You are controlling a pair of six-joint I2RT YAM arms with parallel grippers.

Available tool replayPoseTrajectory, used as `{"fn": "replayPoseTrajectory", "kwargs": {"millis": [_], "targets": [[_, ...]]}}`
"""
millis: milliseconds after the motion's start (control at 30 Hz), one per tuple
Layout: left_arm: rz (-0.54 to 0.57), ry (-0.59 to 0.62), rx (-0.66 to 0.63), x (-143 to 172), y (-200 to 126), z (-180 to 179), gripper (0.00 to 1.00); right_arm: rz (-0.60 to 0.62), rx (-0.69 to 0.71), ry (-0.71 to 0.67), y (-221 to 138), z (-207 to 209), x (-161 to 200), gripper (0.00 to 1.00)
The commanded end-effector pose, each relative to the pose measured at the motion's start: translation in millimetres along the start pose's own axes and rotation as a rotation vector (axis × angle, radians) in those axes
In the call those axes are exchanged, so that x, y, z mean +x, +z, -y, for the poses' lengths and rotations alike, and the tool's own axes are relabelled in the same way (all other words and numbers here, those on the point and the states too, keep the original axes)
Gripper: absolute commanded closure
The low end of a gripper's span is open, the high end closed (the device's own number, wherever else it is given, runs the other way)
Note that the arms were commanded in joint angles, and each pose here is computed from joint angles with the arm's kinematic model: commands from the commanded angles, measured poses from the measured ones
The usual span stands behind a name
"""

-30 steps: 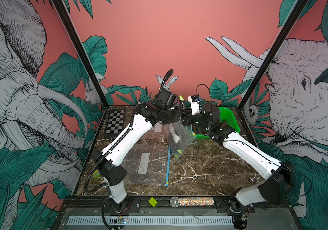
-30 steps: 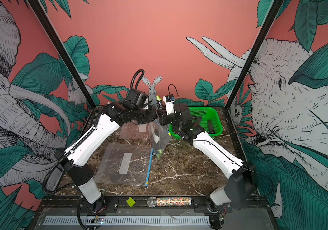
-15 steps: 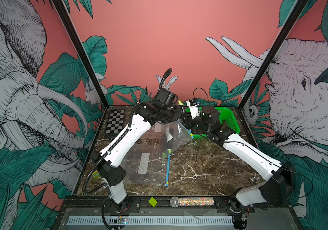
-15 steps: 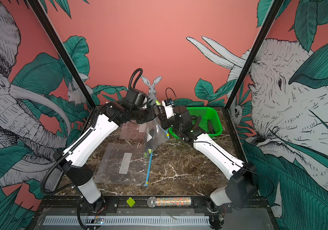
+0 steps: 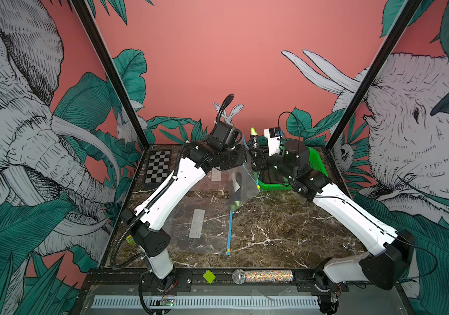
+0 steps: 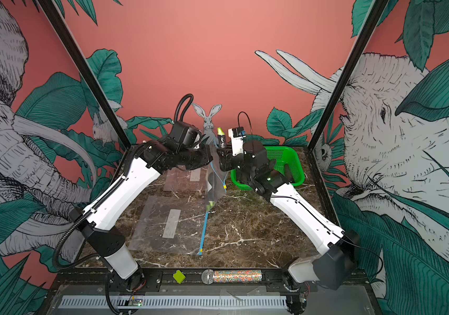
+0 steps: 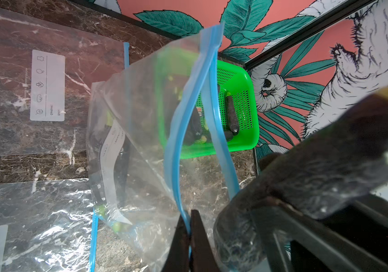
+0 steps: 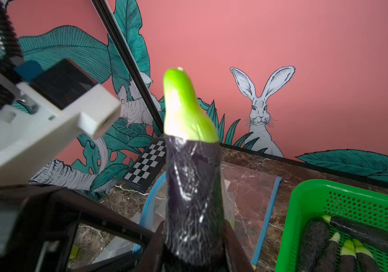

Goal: Place the eggplant in a zip-top bag and seal the zipper
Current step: Place the eggplant in the zipper food storage bag.

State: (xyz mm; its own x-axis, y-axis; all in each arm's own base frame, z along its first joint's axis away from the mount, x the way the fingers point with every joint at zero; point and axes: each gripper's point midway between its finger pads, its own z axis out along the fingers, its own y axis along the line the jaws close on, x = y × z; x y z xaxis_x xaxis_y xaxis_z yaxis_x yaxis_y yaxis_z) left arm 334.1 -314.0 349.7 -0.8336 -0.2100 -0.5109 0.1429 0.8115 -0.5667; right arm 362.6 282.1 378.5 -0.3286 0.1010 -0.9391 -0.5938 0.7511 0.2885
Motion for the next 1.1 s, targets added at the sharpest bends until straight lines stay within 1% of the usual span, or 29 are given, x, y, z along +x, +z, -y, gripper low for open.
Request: {"fn": "replayPoseTrajectory", "kwargs": {"millis": [0, 267, 433, 633, 833, 933, 1000, 1033, 1067], "targets": [[0.041, -0.012, 0.035, -7, -19, 6, 1.0, 0.04, -0.014, 0.022, 5, -7, -10, 0.75], [0.05, -0.01, 0.029, -8, -21, 5, 1.0, 0.014, -0.01, -0.038, 23, -14, 9, 0.74], [0.056, -0.011, 0.025, -10, -23, 4, 1.0, -0.009, 0.004, -0.062, 25, -14, 15, 0.62], [0.062, -0.015, 0.02, -12, -23, 2, 1.0, -0.025, 0.008, -0.09, 10, -17, 6, 0.49], [0.091, -0.022, 0.007, -20, -32, -4, 1.0, -0.015, -0.02, -0.061, -14, -17, -8, 0.46], [0.105, -0.035, 0.003, -22, -36, -6, 1.0, -0.017, -0.05, -0.003, -30, -7, -15, 0.41], [0.114, -0.048, 0.003, -24, -37, -6, 1.0, 0.004, -0.085, 0.031, -42, -1, -20, 0.36], [0.122, -0.058, 0.004, -25, -39, -6, 1.0, 0.006, -0.094, 0.038, -48, 3, -19, 0.32], [0.13, -0.07, 0.0, -27, -40, -7, 1.0, 0.001, -0.108, 0.03, -54, 4, -18, 0.22]]}}
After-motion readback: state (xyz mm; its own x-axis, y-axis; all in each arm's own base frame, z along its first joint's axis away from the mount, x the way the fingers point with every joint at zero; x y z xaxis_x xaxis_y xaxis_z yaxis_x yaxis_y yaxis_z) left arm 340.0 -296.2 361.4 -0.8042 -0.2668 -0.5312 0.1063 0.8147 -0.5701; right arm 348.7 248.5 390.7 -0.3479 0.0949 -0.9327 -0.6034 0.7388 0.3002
